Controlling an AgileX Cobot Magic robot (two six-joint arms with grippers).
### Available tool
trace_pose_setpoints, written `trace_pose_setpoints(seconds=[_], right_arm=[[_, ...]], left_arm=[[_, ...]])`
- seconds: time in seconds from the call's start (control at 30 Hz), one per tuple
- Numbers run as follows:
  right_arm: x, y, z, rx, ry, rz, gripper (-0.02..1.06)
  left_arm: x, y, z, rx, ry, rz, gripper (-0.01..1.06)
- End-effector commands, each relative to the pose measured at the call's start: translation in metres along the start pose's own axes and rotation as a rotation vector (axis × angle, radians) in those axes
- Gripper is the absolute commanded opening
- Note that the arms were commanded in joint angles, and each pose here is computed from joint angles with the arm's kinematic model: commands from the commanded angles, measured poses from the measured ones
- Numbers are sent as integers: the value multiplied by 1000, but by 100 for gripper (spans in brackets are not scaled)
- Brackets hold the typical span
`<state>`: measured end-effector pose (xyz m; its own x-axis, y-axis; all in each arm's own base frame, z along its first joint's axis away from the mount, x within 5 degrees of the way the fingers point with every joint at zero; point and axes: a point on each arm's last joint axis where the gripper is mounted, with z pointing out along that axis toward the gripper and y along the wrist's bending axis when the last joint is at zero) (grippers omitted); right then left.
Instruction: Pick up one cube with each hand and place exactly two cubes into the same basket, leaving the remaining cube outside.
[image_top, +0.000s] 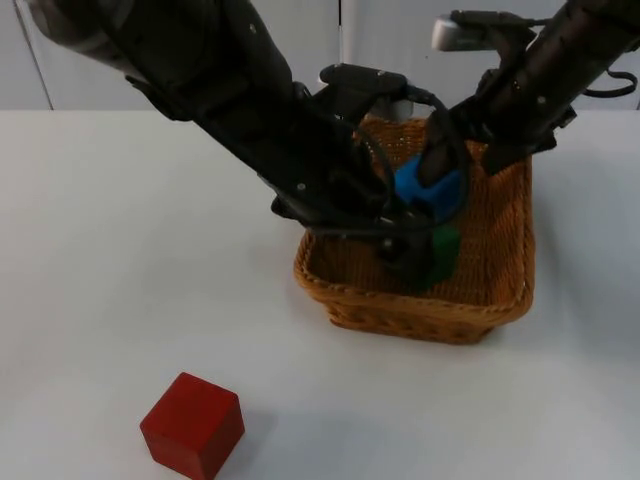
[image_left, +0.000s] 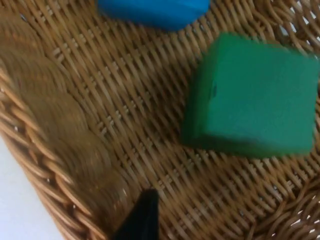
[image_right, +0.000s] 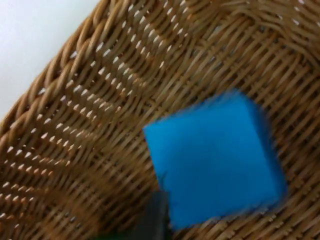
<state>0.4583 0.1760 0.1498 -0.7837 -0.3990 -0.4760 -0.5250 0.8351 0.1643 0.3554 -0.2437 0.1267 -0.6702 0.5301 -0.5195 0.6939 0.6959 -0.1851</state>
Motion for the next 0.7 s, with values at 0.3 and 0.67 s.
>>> trace_pose_setpoints(seconds=[0.3,0.67], right_arm=[[-35,23,-93,20,-203,-53,88],[-45,53,-206,34,-387,-137,88]], left_arm=[[-22,-11,-43,-22,-94,77,97],[-51,-33,-138,-79,-301,186,97]])
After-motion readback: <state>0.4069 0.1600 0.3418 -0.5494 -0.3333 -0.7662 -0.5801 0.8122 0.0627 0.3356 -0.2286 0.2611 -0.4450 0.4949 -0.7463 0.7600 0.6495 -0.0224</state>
